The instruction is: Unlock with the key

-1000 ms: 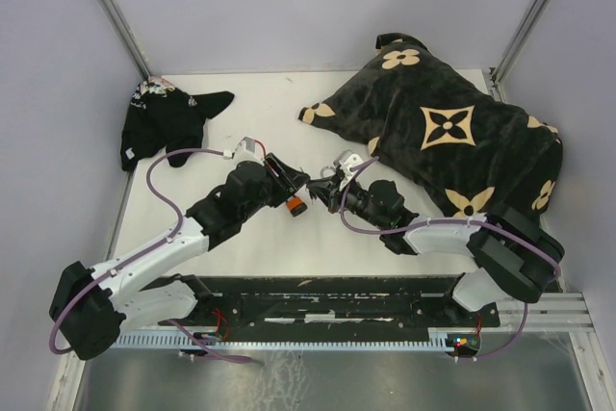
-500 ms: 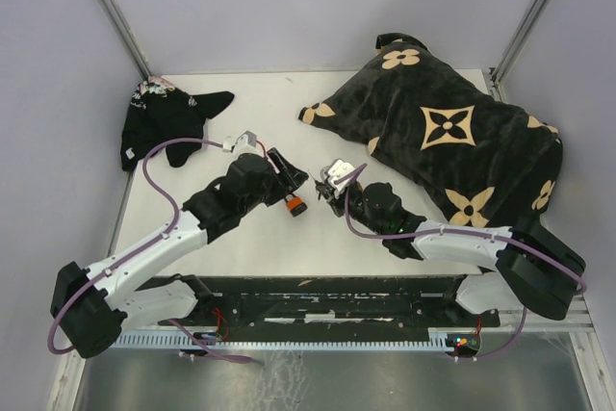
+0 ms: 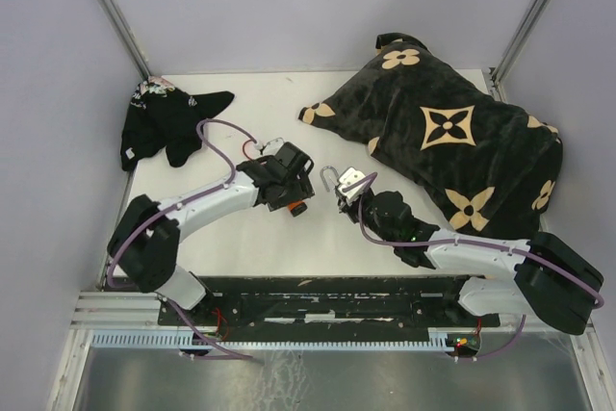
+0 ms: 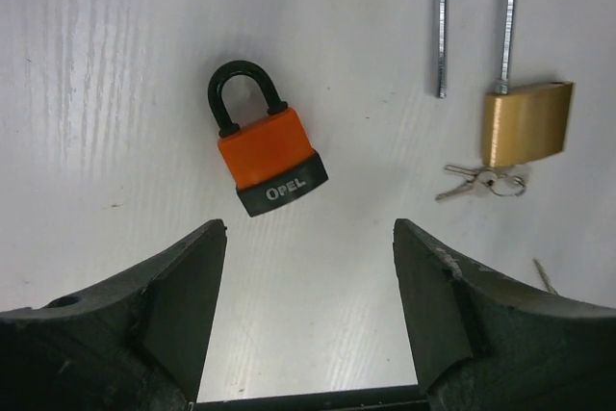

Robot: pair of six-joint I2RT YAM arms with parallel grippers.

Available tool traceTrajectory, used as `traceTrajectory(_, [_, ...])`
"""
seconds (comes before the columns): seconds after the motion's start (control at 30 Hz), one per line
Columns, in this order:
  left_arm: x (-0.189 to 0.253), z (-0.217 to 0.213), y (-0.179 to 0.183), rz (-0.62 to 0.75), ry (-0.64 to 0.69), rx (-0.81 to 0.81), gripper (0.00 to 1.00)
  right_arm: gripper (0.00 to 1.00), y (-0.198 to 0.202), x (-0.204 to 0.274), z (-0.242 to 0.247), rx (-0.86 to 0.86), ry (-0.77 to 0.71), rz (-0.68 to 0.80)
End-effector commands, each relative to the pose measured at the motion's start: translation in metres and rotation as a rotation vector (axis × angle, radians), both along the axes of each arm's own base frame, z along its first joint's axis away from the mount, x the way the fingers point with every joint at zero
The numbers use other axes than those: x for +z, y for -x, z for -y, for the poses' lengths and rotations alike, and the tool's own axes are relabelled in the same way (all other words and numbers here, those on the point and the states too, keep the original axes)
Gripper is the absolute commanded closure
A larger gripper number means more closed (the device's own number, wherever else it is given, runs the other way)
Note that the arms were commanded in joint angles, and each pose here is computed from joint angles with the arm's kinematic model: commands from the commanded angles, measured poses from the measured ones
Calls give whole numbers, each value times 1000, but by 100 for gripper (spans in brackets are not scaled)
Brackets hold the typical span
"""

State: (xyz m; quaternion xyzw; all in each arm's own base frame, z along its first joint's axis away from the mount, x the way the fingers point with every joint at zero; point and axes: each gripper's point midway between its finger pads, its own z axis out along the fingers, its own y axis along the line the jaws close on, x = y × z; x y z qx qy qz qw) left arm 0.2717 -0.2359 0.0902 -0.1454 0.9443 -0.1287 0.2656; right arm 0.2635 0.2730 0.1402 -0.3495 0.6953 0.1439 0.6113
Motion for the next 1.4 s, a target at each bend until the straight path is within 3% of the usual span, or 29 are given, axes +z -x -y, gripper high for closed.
traceTrajectory(0.0, [-12, -12, -12, -33, -157, 2, 23, 98, -7, 13, 8, -49, 3, 56])
traceTrajectory(0.43, [-68, -5, -18, -149, -266, -12, 26, 98, -8, 8, 5, -37, 19, 50])
traceTrajectory(0.63, [-74, -13, -18, -157, -316, -19, 40, 98, -8, 8, 4, -35, 21, 49])
traceTrajectory(0.77, [-60, -20, -21, -129, -357, -43, 57, 98, -8, 8, 4, -33, 20, 48])
traceTrajectory(0.9, [-34, -32, -26, -75, -458, -65, 63, 98, -7, 7, 3, -29, 18, 43])
traceTrajectory(1.0, [-18, -38, -28, -43, -485, -60, 65, 98, -7, 8, 3, -26, 15, 41])
traceTrajectory(1.17, [5, -28, -31, 13, -392, -58, 65, 98, 1, 16, -4, 22, -15, 23])
traceTrajectory(1.37, [30, -29, -36, 59, -385, -67, 65, 98, 12, 25, -13, 78, -72, -24])
